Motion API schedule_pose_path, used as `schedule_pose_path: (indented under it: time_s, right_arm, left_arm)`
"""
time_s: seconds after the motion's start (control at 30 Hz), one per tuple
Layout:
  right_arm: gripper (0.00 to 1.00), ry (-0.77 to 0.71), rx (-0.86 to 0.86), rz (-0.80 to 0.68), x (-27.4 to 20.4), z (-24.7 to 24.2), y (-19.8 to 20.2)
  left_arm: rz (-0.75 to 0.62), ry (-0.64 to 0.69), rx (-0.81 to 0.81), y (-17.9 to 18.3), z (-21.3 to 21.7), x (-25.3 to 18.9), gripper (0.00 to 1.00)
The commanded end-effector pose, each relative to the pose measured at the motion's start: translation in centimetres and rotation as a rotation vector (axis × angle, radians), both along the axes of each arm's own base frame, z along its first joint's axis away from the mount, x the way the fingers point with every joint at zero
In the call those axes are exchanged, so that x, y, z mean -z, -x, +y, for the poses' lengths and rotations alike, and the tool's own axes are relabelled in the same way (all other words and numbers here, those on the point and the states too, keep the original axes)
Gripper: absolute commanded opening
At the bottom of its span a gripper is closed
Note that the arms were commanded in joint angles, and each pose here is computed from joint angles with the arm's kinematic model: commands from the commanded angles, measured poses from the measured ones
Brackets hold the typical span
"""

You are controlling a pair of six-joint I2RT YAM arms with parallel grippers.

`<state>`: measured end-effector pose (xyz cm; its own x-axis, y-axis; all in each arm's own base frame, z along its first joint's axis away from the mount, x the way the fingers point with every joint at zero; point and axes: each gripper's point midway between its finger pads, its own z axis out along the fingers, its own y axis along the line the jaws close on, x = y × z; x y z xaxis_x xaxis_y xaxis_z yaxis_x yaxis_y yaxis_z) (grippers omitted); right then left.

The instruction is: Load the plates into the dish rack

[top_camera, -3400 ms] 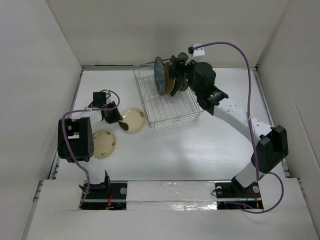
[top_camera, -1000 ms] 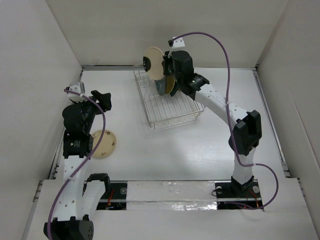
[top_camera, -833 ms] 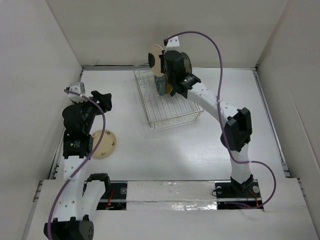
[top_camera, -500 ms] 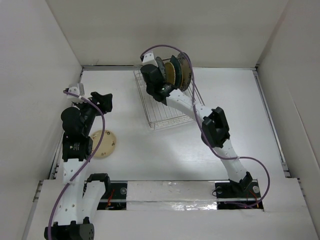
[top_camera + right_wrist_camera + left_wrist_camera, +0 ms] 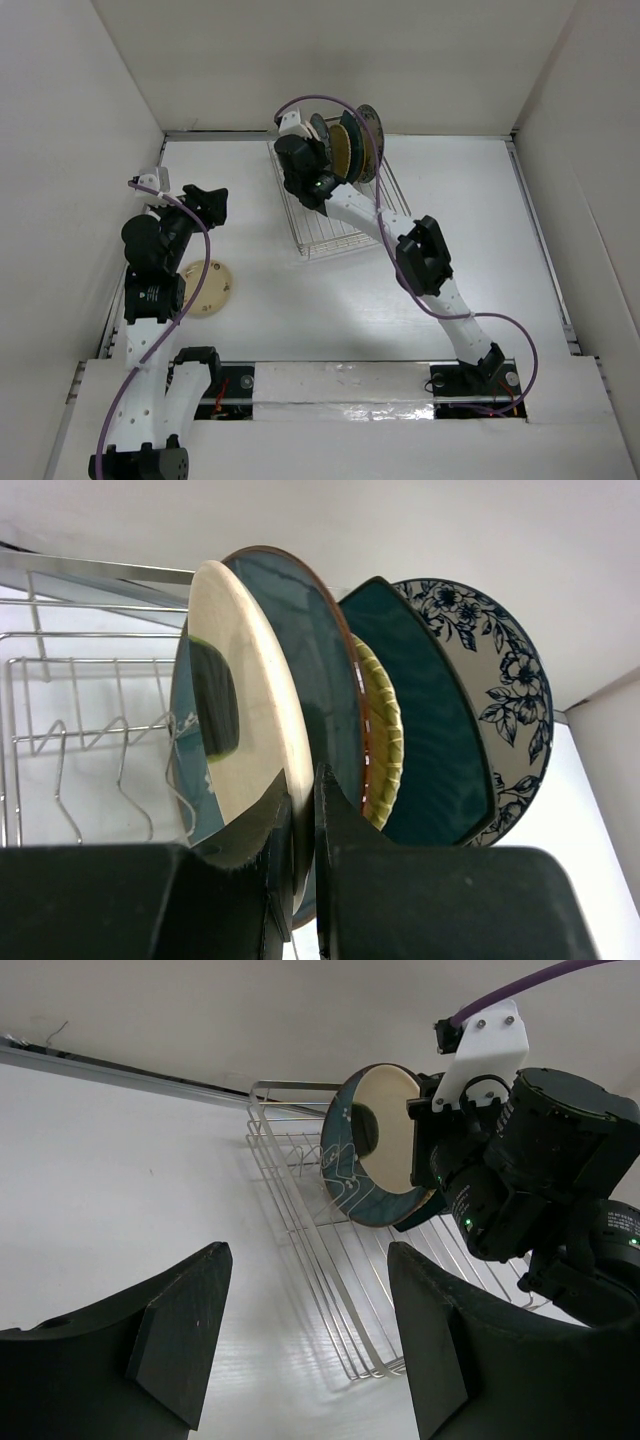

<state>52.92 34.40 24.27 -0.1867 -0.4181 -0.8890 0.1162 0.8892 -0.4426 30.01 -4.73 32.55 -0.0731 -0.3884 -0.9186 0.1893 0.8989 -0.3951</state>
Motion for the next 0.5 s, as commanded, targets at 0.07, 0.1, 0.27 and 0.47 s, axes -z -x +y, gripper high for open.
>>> schedule_pose_path:
  time_s: [0.07, 0.1, 0.27, 0.47]
  right_arm:
    - [0.0, -0.096, 0.009, -0.063, -3.1, 0.1, -0.2]
    - [0.0, -0.11, 0.008, -0.052, -2.2, 0.1, -0.7]
    - [0.0, -0.15, -0.059, -0.005, 0.2, 1.4, -1.3]
    - [0.0, -0.19, -0.082, 0.026, 2.0, 1.8, -1.7]
  left_arm:
    - [-0.067, 0.008, 0.02, 0.4, -0.4, -2.4, 0.6]
    - [-0.069, 0.008, 0.02, 0.5, -0.4, -2.4, 0.6]
    - [-0.066, 0.006, 0.023, 0.4, -0.4, -2.3, 0.6]
    - [-0.054, 0.005, 0.023, 0.1, -0.4, -2.0, 0.6]
